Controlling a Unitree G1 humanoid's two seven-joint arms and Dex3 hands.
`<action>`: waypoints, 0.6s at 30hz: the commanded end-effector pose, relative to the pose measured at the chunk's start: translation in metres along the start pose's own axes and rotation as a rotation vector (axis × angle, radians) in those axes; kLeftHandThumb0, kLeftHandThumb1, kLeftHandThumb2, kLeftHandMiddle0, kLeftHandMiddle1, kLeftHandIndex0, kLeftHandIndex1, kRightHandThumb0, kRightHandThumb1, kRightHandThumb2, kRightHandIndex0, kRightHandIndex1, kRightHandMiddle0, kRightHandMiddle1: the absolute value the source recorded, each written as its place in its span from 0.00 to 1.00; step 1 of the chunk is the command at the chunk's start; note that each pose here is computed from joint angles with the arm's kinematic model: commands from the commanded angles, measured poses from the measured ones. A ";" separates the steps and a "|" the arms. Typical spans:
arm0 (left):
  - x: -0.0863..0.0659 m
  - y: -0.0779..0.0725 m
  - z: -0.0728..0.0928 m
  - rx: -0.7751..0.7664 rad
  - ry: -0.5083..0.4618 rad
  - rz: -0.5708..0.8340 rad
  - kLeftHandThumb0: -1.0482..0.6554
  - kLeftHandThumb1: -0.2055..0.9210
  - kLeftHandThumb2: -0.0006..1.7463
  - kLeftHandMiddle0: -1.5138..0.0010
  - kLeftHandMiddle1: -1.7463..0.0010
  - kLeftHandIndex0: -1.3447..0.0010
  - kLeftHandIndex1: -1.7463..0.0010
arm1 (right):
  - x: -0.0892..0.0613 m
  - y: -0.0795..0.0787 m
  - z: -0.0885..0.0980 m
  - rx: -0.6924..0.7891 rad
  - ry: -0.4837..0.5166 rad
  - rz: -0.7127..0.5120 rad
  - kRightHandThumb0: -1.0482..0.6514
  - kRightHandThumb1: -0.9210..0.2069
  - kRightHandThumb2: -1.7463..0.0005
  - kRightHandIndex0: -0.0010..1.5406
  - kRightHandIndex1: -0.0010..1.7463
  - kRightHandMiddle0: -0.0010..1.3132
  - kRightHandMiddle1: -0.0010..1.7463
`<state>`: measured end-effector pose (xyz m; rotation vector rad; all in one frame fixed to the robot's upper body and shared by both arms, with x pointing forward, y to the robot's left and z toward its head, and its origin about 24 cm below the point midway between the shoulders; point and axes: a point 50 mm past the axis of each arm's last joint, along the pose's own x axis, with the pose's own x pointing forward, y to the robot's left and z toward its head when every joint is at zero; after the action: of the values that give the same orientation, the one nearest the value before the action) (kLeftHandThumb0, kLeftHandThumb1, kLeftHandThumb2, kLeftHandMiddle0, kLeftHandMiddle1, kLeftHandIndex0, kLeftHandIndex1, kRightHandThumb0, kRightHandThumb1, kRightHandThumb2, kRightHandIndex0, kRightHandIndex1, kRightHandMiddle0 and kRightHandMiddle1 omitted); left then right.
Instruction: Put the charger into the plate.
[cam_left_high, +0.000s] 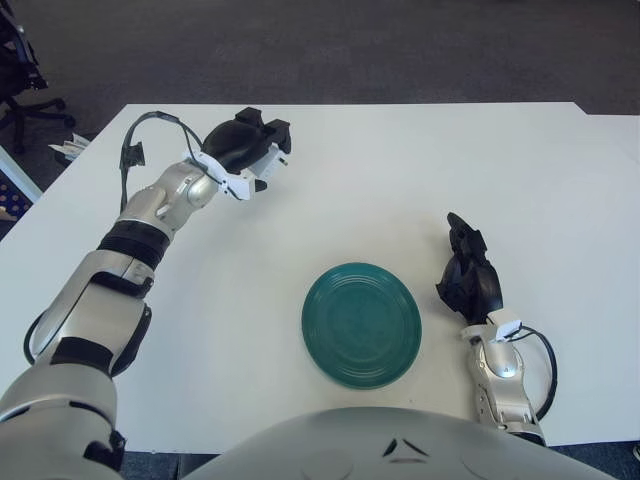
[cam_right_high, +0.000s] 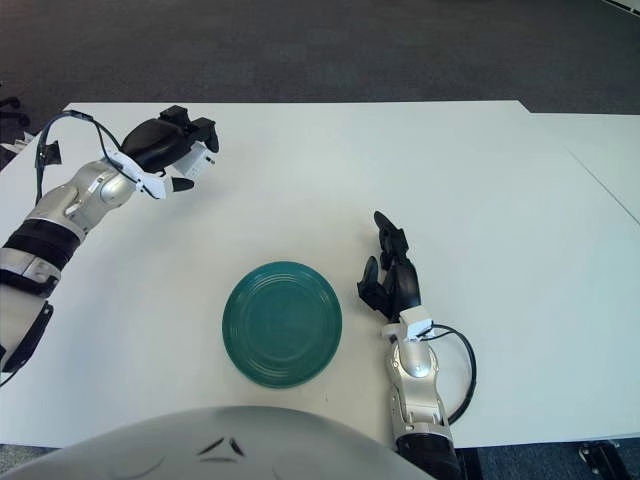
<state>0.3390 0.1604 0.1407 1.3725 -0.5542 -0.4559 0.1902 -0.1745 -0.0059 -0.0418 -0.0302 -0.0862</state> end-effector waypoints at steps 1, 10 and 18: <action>-0.005 0.014 -0.001 0.022 0.012 0.013 0.61 0.27 0.90 0.51 0.00 0.55 0.02 | -0.027 -0.002 -0.042 0.013 0.249 -0.015 0.11 0.00 0.44 0.06 0.00 0.00 0.23; -0.008 0.020 0.020 0.075 -0.071 0.024 0.61 0.26 0.91 0.50 0.00 0.56 0.01 | -0.027 -0.001 -0.042 0.010 0.248 -0.006 0.11 0.00 0.44 0.06 0.00 0.00 0.23; -0.019 -0.003 0.058 -0.019 -0.192 -0.006 0.61 0.23 0.93 0.49 0.00 0.55 0.00 | -0.027 -0.001 -0.041 0.007 0.247 -0.001 0.11 0.00 0.44 0.06 0.00 0.00 0.22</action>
<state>0.2989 0.1329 0.1511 1.3515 -0.7183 -0.5406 0.1910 -0.1736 -0.0062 -0.0415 -0.0315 -0.0755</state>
